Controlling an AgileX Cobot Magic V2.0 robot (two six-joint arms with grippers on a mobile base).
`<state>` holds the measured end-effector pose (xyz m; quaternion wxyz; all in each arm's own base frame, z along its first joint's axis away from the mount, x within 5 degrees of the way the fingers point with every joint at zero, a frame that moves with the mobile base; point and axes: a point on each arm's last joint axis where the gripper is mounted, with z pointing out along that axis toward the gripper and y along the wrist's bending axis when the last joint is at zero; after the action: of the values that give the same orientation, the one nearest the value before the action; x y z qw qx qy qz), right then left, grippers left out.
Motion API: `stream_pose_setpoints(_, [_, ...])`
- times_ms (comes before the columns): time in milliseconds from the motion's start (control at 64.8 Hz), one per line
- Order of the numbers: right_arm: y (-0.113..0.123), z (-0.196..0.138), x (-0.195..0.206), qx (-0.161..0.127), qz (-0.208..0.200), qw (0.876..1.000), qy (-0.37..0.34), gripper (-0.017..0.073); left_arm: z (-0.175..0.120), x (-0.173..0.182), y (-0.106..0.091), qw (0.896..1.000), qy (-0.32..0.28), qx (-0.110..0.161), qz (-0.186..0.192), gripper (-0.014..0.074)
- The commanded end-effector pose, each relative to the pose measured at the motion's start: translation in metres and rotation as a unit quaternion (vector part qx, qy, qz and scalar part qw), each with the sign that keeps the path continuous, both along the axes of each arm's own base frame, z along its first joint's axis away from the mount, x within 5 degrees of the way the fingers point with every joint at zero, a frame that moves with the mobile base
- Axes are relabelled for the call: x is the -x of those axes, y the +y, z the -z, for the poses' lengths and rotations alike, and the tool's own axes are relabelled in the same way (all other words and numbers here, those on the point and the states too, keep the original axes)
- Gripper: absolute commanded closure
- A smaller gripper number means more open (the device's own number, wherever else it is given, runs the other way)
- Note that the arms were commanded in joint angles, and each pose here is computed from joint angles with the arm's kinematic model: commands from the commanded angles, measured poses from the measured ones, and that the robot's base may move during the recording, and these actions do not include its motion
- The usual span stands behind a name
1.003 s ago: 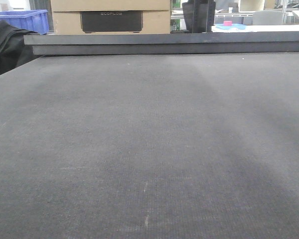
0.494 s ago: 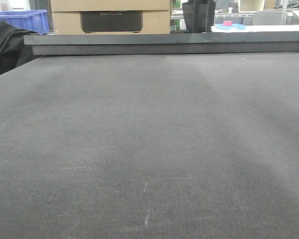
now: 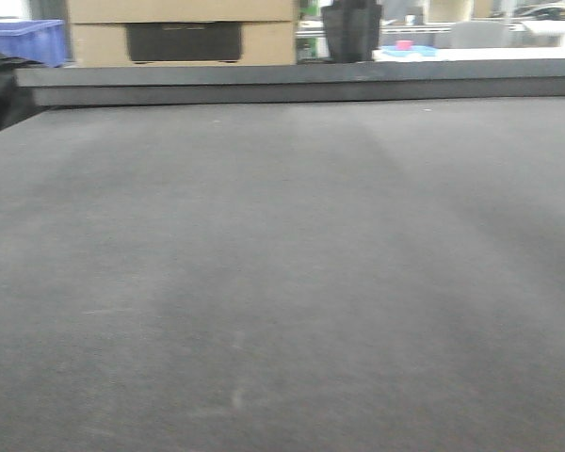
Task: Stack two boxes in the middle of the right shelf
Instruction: 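Lift the stacked boxes off the table with both grippers, then drive away from the table holding the boxes in both grippers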
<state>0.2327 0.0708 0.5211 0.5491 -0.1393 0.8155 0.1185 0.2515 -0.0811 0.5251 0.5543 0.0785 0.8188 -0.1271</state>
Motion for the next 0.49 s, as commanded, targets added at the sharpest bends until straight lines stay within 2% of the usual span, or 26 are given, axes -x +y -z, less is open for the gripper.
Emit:
stream_pose_setpoints(0, [-0.0059, -0.0081, 0.002, 0.013, 0.016, 0.999, -0.034, 0.0713, -0.0117, 0.0025, 0.0047, 0.999, -0.049, 0.0, -0.011, 0.0705])
stream_pose_setpoints(478, [-0.0059, -0.0081, 0.002, 0.013, 0.016, 0.999, -0.034, 0.0713, -0.0117, 0.0025, 0.0047, 0.999, -0.049, 0.0, -0.011, 0.0705])
